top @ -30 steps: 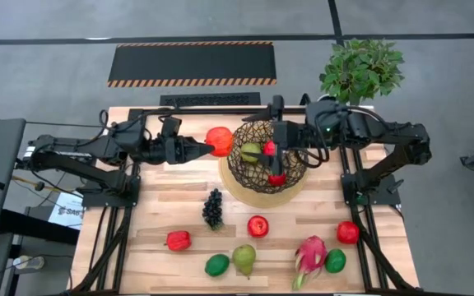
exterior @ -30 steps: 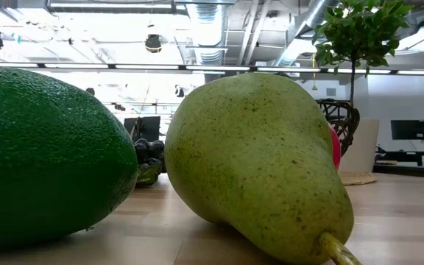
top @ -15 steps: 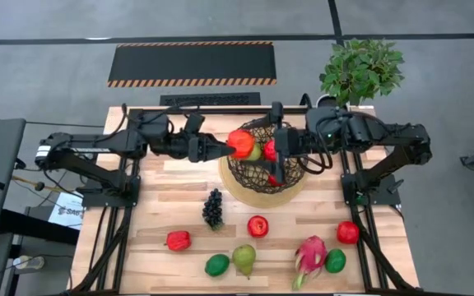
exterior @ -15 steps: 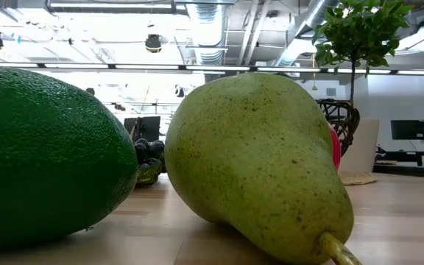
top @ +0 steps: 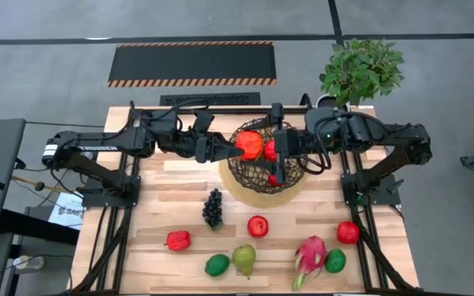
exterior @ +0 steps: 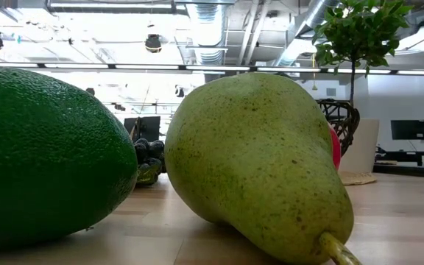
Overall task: Build produce basket
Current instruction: Put the left red apple into the black basket
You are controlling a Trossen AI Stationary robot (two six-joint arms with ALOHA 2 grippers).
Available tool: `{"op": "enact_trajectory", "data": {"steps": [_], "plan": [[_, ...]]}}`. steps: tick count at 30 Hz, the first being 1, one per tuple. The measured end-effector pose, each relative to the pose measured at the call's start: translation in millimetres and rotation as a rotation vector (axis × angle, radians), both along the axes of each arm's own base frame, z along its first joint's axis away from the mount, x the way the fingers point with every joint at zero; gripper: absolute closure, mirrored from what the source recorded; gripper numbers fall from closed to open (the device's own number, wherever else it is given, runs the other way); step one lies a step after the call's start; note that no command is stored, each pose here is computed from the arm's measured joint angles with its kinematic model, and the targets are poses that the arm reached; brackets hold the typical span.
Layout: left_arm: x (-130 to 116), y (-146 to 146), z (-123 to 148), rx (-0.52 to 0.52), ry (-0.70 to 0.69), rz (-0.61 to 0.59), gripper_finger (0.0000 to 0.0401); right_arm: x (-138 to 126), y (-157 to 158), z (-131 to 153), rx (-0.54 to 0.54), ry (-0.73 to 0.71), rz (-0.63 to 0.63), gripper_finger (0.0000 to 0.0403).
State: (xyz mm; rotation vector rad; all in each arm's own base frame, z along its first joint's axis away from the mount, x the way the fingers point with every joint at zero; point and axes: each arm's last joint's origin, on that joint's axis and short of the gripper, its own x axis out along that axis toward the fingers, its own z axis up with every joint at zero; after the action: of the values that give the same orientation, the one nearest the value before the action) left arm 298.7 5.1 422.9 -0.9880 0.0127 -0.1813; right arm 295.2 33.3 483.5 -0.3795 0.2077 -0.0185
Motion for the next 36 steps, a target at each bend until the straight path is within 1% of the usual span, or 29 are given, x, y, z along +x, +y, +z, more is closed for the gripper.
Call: {"op": "enact_trajectory", "data": {"steps": [6,12,14,17,23,26,29,31,33,36], "plan": [[0,1,0,-0.006,0.002,0.016,0.0162,0,-2,0,-0.009,0.003,-0.044,0.0037],[0,2,0,-0.005,0.004,0.023,0.0162,0,-3,-1,-0.013,0.014,-0.053,0.0083],[0,3,0,0.001,0.003,0.027,0.0160,0,-4,-1,-0.018,0.014,-0.059,0.0093],[0,6,0,0.023,-0.003,0.040,0.0140,0,-5,-1,-0.037,0.016,-0.096,0.0094],[-5,12,1,0.067,0.006,0.061,0.0080,-5,-12,-1,-0.040,0.035,-0.155,0.0087],[-7,19,2,0.078,0.011,0.062,0.0068,-5,-20,-1,-0.033,0.031,-0.188,0.0089],[-11,28,-1,0.100,0.051,0.056,0.0066,-7,-30,0,-0.006,0.024,-0.228,0.0088],[-16,33,-2,0.110,0.081,0.063,0.0066,-14,-39,-1,0.020,0.059,-0.263,0.0084],[-23,38,-5,0.129,0.149,0.077,0.0066,-21,-49,-5,0.057,0.117,-0.312,0.0084],[-34,42,-14,0.165,0.283,0.107,0.0065,-29,-68,-23,0.142,0.287,-0.426,0.0084]]}}
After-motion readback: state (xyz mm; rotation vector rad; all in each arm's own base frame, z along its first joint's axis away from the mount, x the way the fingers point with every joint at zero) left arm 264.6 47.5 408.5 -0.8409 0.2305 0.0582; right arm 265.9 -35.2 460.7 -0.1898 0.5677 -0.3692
